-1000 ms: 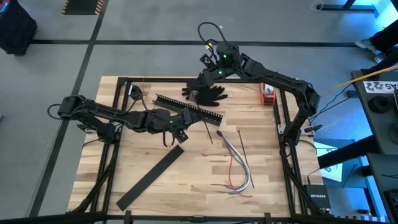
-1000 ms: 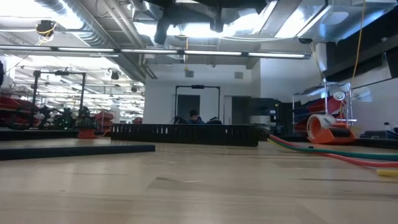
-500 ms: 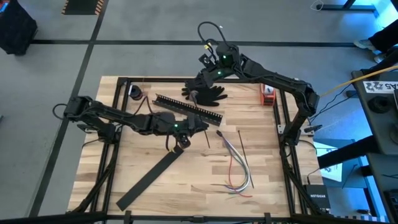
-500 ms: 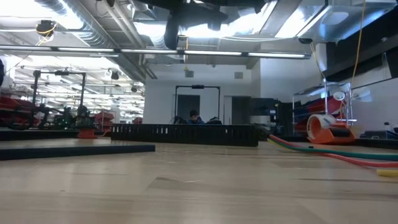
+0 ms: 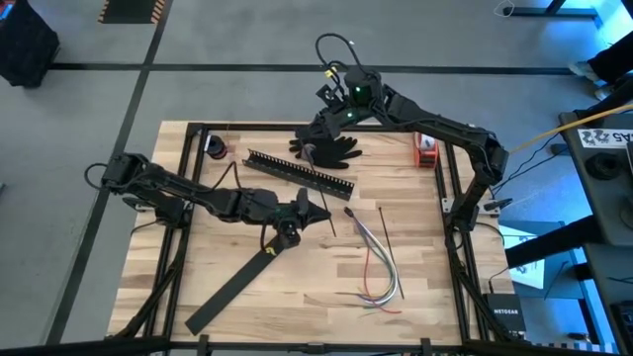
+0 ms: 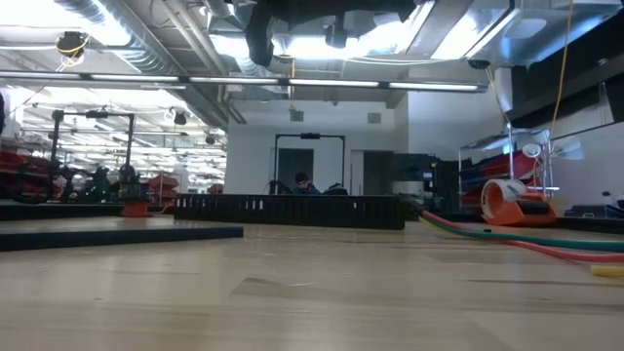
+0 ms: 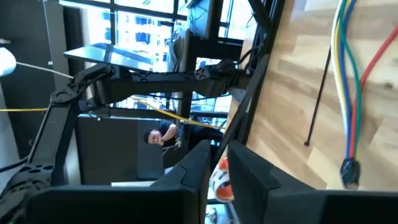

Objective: Ziptie cables
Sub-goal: Prepare the black zip tie

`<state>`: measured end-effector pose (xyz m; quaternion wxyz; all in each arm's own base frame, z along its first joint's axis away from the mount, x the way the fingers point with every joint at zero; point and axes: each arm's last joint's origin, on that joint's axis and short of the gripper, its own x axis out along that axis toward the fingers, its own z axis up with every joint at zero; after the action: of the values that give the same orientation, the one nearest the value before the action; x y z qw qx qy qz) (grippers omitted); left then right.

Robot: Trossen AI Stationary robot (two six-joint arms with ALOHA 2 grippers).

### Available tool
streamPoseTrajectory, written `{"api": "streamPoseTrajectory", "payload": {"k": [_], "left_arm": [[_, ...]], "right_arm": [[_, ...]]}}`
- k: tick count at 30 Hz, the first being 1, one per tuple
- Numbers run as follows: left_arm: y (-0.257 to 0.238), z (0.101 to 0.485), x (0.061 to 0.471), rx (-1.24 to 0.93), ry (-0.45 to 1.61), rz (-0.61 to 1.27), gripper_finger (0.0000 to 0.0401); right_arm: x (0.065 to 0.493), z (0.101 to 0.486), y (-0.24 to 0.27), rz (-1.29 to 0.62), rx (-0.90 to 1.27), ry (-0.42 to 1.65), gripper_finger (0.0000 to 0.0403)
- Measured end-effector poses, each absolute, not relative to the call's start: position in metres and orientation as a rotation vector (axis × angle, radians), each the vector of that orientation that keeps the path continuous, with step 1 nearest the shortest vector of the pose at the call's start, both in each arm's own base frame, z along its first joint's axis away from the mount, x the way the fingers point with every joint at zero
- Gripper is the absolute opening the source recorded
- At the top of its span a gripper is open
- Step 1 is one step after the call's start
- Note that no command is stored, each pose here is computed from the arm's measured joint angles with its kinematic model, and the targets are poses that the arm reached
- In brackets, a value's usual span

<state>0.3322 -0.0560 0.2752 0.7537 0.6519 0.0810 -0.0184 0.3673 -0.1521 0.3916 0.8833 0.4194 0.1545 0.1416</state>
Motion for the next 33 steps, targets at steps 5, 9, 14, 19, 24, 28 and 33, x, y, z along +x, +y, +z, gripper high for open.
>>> {"api": "streamPoseTrajectory", "payload": {"k": [5,9,14,19,24,28,33], "left_arm": [[-0.055,0.275,0.332,1.358,0.193,-0.011,0.0013],[-0.055,0.276,0.332,1.323,0.226,0.043,0.0002],[-0.054,0.283,0.327,1.061,0.207,0.11,0.0001],[-0.048,0.314,0.308,0.726,0.103,0.226,0.0],[-0.036,0.351,0.278,0.263,-0.068,0.303,0.0],[-0.026,0.368,0.262,0.002,-0.164,0.318,0.0],[-0.017,0.378,0.251,-0.316,-0.254,0.315,0.0]], "right_arm": [[0.367,0.392,-0.152,0.3,0.864,0.321,0.0],[0.367,0.392,-0.152,0.3,0.857,0.32,0.0],[0.368,0.392,-0.152,0.289,0.806,0.306,0.0],[0.368,0.392,-0.153,0.274,0.678,0.274,0.0],[0.369,0.392,-0.154,0.264,0.447,0.233,0.0],[0.369,0.393,-0.155,0.247,0.254,0.195,0.0],[0.37,0.399,-0.156,0.233,0.001,0.108,0.0]]}}
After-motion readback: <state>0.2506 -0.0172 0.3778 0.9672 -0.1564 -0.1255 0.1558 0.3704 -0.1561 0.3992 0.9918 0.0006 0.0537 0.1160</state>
